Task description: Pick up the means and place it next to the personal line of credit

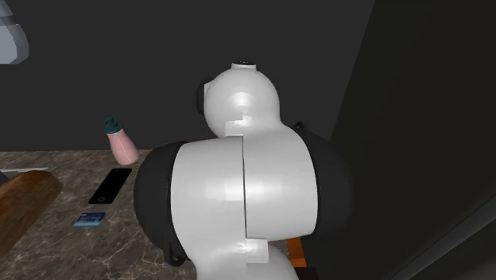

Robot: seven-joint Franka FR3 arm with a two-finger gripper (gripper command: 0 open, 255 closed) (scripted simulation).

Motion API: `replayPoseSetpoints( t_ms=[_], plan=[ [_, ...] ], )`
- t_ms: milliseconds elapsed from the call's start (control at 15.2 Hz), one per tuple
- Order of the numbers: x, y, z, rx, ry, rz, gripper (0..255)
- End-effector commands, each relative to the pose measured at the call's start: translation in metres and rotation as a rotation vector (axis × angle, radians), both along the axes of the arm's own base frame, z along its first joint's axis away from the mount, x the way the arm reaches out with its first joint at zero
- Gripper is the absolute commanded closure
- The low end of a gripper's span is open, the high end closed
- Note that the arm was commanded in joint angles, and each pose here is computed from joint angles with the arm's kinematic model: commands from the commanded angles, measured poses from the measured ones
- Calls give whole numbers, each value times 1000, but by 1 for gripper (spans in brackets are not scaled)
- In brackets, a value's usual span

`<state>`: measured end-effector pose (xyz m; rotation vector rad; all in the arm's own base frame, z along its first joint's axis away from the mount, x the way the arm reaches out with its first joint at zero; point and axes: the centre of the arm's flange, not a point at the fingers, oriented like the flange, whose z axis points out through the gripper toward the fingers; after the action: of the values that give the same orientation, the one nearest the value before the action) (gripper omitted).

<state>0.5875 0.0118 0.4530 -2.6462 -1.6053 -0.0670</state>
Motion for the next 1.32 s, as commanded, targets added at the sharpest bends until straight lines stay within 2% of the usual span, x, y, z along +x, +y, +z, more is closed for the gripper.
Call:
replayPoseSetpoints(
  t_ms=[0,594,1122,1254],
  plan=[
    [20,16,-14,-2,-4,90,0],
    [89,99,-65,-13,-17,472,0],
    [90,102,-105,-13,-17,475,0],
    [90,102,-105,-13,-17,475,0]
  ],
)
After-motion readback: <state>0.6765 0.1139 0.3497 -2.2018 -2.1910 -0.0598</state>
